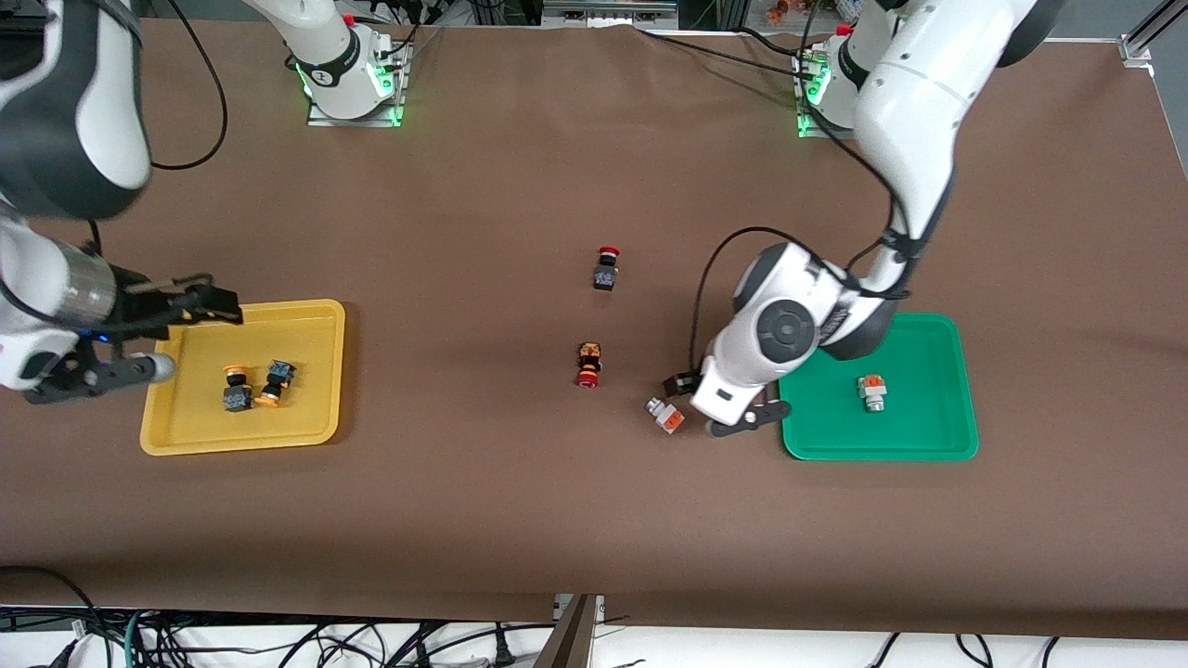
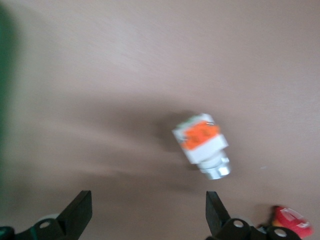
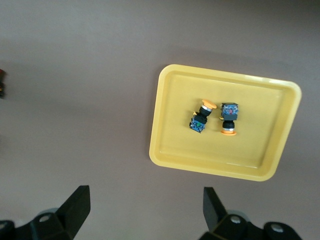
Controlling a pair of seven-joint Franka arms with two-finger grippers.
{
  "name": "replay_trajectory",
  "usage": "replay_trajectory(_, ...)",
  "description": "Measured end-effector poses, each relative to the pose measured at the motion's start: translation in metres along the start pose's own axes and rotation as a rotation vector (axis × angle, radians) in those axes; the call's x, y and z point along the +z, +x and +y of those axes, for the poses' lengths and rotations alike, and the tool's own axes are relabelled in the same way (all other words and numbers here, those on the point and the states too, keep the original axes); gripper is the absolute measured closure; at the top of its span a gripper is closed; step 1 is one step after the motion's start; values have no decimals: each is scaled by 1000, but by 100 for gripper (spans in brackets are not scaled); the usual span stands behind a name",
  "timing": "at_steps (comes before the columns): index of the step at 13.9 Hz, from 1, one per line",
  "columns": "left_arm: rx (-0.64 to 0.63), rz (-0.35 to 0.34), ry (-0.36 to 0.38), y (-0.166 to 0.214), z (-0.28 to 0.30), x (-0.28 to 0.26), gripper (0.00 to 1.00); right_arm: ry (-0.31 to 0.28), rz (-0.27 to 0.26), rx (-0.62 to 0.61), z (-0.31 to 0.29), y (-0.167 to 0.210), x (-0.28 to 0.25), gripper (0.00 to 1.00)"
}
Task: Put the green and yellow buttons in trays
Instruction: 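Grasp the white-and-orange button with the left gripper and lift it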
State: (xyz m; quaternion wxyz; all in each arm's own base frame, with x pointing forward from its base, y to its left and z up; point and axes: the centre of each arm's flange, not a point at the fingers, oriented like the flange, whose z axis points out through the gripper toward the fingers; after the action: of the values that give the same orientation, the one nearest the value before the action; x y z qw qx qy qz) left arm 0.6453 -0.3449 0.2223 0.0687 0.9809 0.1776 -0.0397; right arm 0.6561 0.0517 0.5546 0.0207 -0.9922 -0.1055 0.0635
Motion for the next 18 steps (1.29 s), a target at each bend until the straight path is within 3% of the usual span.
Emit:
replay_trajectory(7, -71, 75, -59, 30, 24, 35, 0, -3, 77, 87, 41, -98, -49, 0)
replay_trajectory(10, -45, 120, -16, 25, 27, 52, 8, -54, 63, 64, 30, -105, -51, 0)
replay_trajectory(13, -28, 127, -11, 16, 35, 53, 15, -64, 51, 61, 9, -100, -46, 0)
replay_trajectory(14, -24, 127, -11, 15, 36, 53, 21, -64, 48, 63, 10, -99, -44, 0)
replay_trajectory(17, -5, 144, -3, 15, 38, 51, 56, -63, 43, 69, 14, -97, -41, 0)
replay_trajectory(18, 8, 151, 3, 16, 38, 51, 59, -63, 43, 69, 14, -97, -41, 0)
